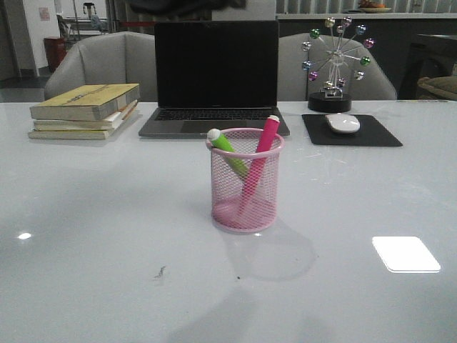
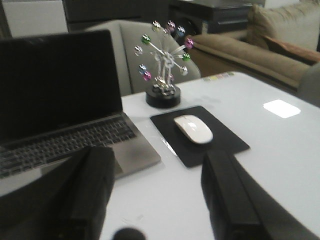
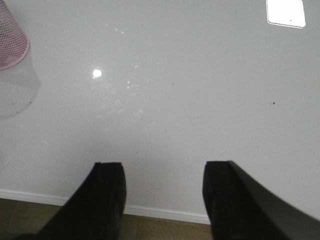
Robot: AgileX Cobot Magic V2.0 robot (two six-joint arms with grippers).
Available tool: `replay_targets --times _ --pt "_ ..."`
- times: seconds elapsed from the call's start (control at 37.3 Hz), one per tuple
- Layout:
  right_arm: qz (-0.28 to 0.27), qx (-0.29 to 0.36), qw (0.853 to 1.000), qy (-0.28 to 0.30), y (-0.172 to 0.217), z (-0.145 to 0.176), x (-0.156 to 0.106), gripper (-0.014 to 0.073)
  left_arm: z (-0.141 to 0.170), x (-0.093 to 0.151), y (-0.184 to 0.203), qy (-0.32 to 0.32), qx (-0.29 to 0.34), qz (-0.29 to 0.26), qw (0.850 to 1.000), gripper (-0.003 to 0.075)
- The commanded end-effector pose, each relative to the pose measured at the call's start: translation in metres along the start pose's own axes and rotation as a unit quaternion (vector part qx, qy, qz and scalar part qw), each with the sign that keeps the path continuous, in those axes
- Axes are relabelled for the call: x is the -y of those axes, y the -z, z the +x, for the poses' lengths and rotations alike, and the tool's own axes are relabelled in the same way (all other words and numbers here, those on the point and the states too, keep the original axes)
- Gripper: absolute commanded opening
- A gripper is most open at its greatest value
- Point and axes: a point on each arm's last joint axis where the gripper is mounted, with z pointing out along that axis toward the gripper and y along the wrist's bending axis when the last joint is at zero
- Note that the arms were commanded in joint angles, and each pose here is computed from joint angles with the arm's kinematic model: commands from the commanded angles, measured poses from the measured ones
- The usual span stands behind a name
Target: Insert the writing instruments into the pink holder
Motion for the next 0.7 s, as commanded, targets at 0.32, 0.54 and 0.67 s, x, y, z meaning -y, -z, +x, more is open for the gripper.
replay_targets --times 0.32,0.54,0.67 --pt "0.013 0.065 0.998 0.001 0.006 -0.016 0.002 0.0465 -0.11 -0.089 0.131 -0.058 0.078 -0.115 0.989 0.0437" --pt "0.014 0.071 0.997 0.001 0.006 -0.017 0.003 0.0465 -0.085 -0.106 0.201 -0.058 0.074 -0.192 0.977 0.0437" --pt "0.014 0.071 0.997 0.001 0.006 -0.017 0.003 0.0465 -0.059 -0.1 0.24 -0.055 0.069 -0.22 0.971 0.0437"
